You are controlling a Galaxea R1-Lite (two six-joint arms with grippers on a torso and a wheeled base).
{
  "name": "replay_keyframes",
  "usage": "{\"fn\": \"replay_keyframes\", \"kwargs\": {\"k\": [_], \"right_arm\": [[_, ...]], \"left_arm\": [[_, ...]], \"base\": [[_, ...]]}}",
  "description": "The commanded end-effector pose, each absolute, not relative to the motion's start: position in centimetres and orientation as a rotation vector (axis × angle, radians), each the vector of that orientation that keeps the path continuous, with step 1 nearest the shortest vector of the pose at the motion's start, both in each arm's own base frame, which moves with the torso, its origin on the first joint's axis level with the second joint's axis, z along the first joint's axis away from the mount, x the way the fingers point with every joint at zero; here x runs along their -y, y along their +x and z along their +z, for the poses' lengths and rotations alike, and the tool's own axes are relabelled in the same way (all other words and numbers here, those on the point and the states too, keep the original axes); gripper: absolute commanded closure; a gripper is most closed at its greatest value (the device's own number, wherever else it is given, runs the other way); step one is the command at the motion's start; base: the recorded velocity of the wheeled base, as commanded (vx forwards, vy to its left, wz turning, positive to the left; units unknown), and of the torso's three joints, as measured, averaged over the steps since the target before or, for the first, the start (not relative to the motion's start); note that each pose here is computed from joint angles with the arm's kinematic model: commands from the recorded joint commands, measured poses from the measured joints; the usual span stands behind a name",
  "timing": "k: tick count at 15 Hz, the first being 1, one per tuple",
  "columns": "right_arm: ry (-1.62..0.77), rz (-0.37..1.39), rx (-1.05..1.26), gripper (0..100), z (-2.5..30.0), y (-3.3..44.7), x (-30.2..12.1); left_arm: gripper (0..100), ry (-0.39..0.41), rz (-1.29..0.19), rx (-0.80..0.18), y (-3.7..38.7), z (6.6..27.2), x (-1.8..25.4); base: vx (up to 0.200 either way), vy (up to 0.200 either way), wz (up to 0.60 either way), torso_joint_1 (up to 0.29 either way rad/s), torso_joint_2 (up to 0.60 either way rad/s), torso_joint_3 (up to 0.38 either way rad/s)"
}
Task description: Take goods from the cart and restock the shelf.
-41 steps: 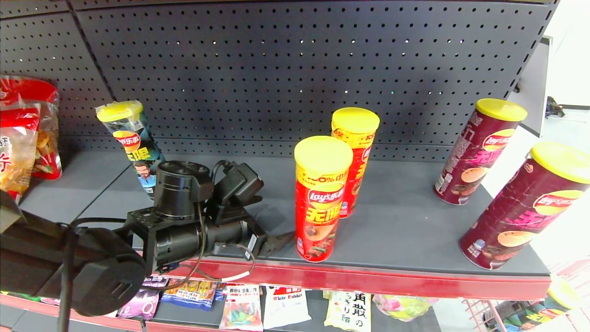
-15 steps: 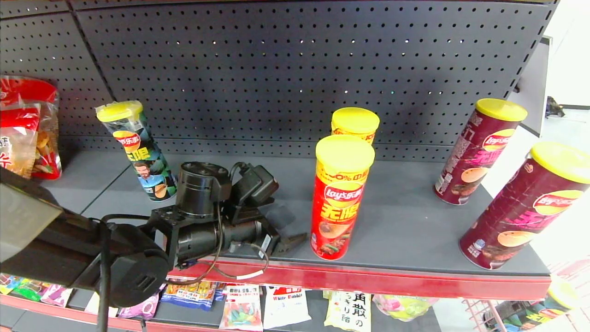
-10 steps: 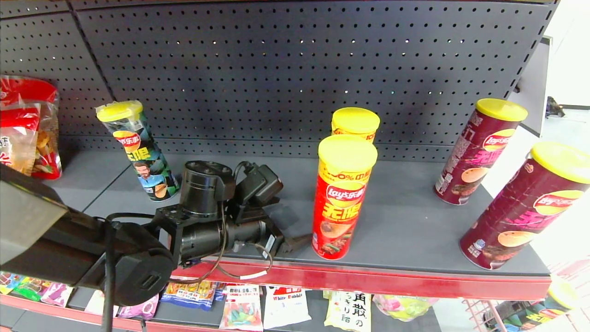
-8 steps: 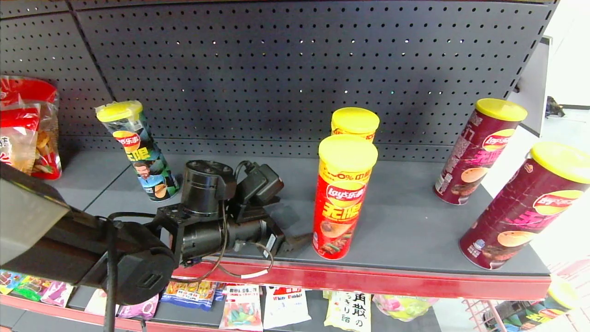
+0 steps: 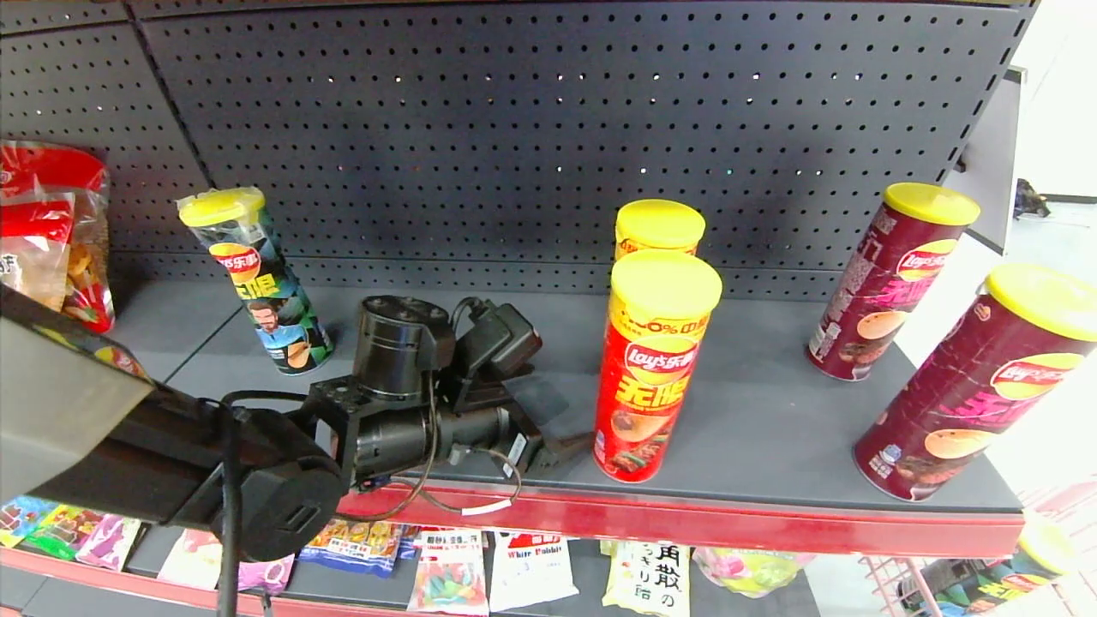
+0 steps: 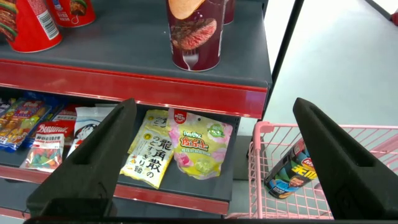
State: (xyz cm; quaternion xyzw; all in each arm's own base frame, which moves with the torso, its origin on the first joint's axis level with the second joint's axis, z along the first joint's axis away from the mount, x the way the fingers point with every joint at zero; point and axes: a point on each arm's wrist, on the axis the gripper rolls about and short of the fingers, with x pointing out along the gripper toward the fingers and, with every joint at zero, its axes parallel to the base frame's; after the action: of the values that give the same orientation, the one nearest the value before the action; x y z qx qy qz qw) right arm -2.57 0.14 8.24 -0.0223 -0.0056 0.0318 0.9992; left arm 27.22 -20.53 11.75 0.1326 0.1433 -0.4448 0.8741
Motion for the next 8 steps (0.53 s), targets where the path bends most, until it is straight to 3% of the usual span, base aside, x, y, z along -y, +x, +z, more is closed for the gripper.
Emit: {"fn": "replay_keyframes", "kwargs": {"k": [1,8], "right_arm": [[-0.045,0.064,0.009,0,8.24,-2.56,-0.14],[-0.045,0.064,0.011,0,8.25,-2.56,-0.14]], "left_arm": [[0,0.278,-0.932,-0.299,27.22,11.71,20.68],[0,0.278,-0.931,-0.302,27.22,11.62,20.67]], "base": [[0.000,0.000,0.00,0.000,0.00,0.000],[0.000,0.000,0.00,0.000,0.00,0.000]]}}
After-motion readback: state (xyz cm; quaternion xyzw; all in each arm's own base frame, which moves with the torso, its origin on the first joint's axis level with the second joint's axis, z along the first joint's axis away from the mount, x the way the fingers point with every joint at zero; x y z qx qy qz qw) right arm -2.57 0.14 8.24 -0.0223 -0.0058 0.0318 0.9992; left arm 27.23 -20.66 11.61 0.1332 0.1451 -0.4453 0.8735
